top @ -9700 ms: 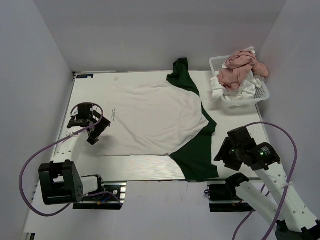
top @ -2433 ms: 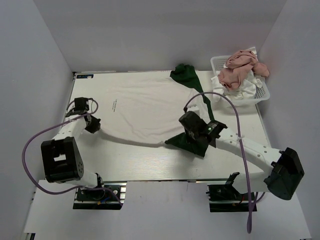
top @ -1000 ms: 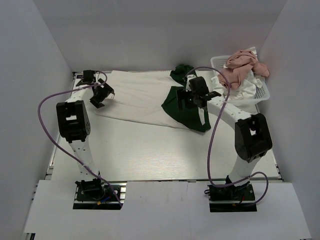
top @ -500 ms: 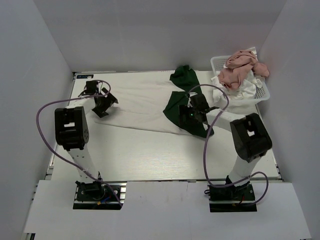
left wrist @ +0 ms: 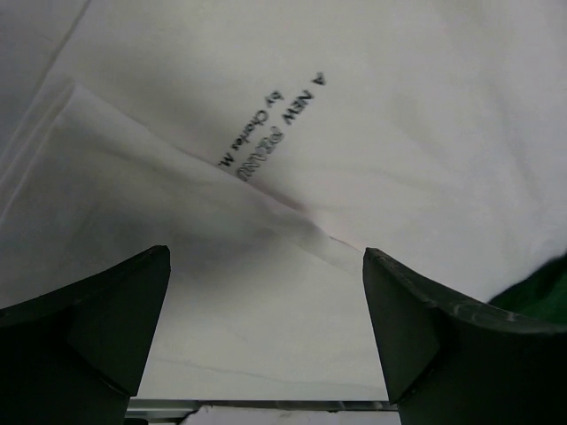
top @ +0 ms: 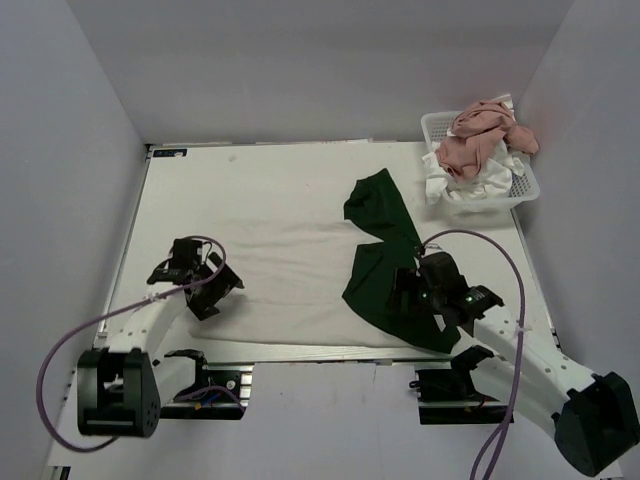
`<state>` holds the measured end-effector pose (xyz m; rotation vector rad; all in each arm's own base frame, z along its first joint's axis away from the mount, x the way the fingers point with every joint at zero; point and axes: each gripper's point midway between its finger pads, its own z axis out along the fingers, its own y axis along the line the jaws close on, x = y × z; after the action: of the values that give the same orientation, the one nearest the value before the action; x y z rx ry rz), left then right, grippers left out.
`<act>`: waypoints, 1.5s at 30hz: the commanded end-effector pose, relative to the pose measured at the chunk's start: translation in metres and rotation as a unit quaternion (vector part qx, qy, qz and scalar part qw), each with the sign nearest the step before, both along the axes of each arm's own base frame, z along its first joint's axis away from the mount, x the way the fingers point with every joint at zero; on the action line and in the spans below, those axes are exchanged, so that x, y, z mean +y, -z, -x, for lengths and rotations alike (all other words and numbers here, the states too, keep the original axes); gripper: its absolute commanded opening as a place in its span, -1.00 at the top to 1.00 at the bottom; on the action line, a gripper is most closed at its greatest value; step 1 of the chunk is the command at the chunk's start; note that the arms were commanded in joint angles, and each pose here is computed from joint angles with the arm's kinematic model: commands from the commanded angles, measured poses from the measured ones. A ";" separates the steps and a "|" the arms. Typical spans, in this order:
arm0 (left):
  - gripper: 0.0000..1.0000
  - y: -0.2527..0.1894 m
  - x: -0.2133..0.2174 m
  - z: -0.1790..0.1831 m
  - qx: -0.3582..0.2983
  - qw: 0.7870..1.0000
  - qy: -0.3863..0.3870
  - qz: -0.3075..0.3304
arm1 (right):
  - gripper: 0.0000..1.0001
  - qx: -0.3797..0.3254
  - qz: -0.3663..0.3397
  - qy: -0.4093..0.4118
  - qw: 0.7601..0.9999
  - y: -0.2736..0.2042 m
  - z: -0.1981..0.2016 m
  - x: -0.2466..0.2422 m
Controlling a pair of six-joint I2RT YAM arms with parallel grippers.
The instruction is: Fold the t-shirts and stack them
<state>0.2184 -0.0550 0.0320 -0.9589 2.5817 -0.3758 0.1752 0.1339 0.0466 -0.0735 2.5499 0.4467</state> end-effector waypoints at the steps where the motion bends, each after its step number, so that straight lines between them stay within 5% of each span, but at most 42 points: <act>1: -0.98 -0.036 -0.009 0.002 -0.041 0.999 -0.006 0.024 | -0.81 -0.027 -0.018 -0.036 0.999 -0.032 -0.005 0.015; 5: -0.98 -0.092 0.003 -0.030 -0.127 0.992 -0.025 -0.005 | -0.81 -0.041 -0.054 -0.113 0.991 -0.050 -0.021 0.061; 10: -0.98 -0.122 0.022 -0.054 -0.138 0.988 -0.047 -0.052 | -0.81 -0.007 -0.045 -0.140 0.989 -0.027 -0.043 0.097; 26: -0.98 -0.089 0.031 -0.112 -0.059 0.994 -0.050 -0.074 | -0.81 -0.070 -0.076 -0.160 0.982 -0.043 -0.180 0.224; 33: -0.98 -0.110 0.058 -0.153 -0.084 0.985 -0.061 -0.141 | -0.81 -0.152 -0.052 -0.081 0.984 -0.091 -0.233 0.191; 45: -0.96 -0.080 0.106 -0.236 0.011 0.972 -0.073 -0.223 | -0.81 -0.130 0.032 0.041 0.990 -0.099 -0.348 0.082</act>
<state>0.4543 0.0335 0.1060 -0.9672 2.4271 0.0944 0.5088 0.2440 0.1630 -0.0679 2.2280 0.4026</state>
